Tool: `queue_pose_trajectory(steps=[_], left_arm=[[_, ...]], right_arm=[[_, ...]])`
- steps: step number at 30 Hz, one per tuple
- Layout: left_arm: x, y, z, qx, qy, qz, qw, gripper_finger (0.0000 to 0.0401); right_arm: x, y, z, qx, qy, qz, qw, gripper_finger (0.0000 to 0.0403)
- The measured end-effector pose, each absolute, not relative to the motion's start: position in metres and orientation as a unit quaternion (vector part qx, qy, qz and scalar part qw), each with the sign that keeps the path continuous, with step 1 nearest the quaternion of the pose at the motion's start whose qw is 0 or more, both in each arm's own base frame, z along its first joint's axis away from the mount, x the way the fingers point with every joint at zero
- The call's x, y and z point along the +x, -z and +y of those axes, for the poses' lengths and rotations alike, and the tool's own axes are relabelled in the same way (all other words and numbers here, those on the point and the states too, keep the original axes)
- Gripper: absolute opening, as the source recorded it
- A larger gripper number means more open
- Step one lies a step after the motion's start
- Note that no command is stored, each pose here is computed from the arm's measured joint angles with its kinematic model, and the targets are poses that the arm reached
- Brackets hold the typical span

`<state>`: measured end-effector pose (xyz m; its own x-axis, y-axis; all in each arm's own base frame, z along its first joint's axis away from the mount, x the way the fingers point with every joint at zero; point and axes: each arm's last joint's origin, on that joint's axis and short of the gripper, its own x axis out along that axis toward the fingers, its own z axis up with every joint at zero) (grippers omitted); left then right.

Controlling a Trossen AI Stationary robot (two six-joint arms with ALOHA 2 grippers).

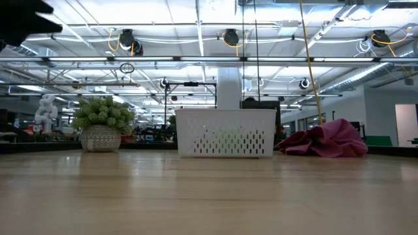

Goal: Pick and placing Produce into tupperware
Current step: Return to Home Position

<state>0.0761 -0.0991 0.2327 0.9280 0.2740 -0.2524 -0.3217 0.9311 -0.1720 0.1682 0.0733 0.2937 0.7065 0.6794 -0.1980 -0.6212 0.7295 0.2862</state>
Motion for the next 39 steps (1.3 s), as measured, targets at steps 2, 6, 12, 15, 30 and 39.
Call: queue_pose_trajectory(steps=[2, 6, 12, 15, 30, 39], left_arm=[[0.08, -0.227, -0.098, -0.101, -0.165, 0.109, 0.975, 0.0207], [0.088, -0.23, -0.092, -0.08, -0.194, 0.103, 0.972, 0.0207], [0.095, -0.237, -0.076, -0.053, -0.243, 0.095, 0.964, 0.0207], [0.098, -0.232, -0.07, -0.044, -0.258, 0.09, 0.961, 0.0207], [0.1, -0.199, -0.016, -0.02, -0.223, -0.03, 0.974, 0.0207], [0.104, -0.186, 0.01, -0.031, -0.207, 0.02, 0.978, 0.0195]], right_arm=[[0.16, -0.28, 0.064, 0.104, -0.354, 0.112, 0.923, 0.0302], [0.148, -0.262, 0.043, 0.101, -0.333, 0.054, 0.936, 0.0302], [0.141, -0.247, 0.011, 0.097, -0.328, 0.043, 0.939, 0.0302], [0.141, -0.247, -0.004, 0.097, -0.34, 0.043, 0.934, 0.0302], [0.142, -0.236, -0.038, 0.105, -0.374, 0.043, 0.92, 0.0302], [0.133, -0.231, -0.041, 0.082, -0.387, 0.004, 0.918, 0.0302]])
